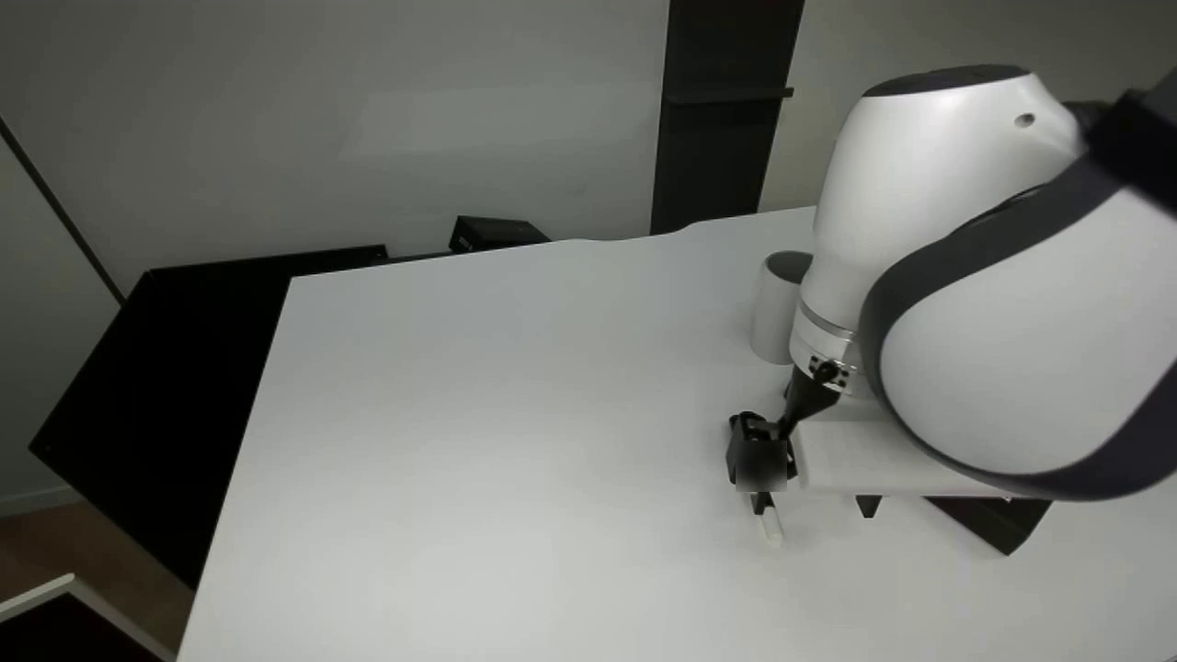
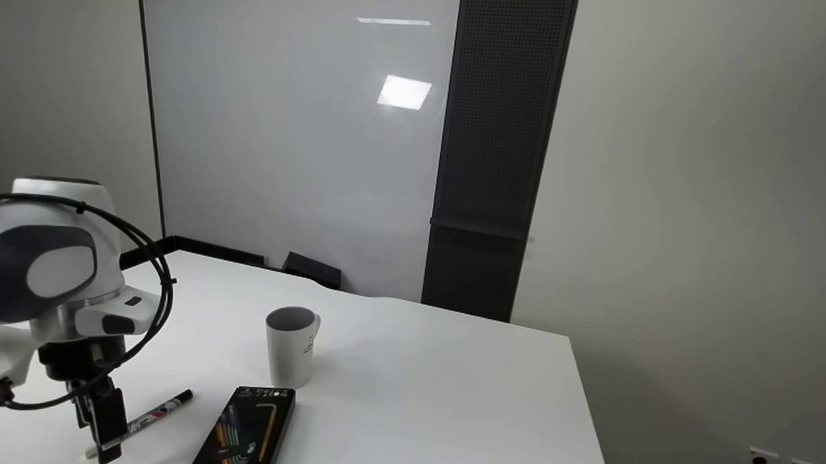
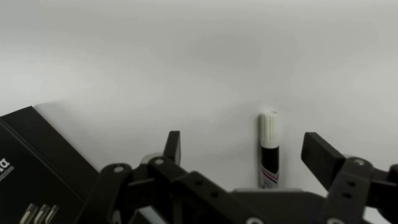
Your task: Put the marker in the mug
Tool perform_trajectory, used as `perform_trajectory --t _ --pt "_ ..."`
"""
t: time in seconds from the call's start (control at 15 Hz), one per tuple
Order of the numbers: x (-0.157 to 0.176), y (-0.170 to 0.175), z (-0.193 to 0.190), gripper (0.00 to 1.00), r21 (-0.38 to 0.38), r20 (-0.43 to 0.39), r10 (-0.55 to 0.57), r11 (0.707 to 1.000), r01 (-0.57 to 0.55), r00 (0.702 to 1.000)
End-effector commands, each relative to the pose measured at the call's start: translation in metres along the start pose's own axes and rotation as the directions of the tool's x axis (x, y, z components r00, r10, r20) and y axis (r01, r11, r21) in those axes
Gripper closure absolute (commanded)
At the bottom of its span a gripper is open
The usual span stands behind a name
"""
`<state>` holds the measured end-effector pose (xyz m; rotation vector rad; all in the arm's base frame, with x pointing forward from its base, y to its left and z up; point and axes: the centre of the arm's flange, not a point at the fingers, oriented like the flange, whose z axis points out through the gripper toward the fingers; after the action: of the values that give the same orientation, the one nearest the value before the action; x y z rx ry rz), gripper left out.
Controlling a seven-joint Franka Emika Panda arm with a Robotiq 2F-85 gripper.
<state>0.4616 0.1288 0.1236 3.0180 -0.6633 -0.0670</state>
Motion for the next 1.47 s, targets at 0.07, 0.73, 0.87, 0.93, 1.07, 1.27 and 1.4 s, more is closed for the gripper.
perform_trajectory --t 0.07,0.73,0.87,0.93,1.07,1.27,1.4 --pt "-0.011 -0.002 0.013 0.0 0.052 -0.058 0.054 0.997 -0.051 0.997" --pt "-0.019 -0.001 0.037 0.39 0.143 -0.078 0.109 0.985 -0.097 0.991" --pt "-0.019 0.0 0.037 0.51 0.142 -0.078 0.113 0.985 -0.101 0.991" --pt "-0.018 -0.001 0.036 0.56 0.145 -0.08 0.116 0.984 -0.104 0.99" --pt "-0.018 -0.002 0.034 0.68 0.151 -0.086 0.115 0.983 -0.102 0.99" --pt "-0.013 0.002 0.031 0.86 0.151 -0.089 0.121 0.983 -0.107 0.989" --pt "-0.01 0.004 0.03 0.92 0.149 -0.088 0.127 0.982 -0.113 0.988"
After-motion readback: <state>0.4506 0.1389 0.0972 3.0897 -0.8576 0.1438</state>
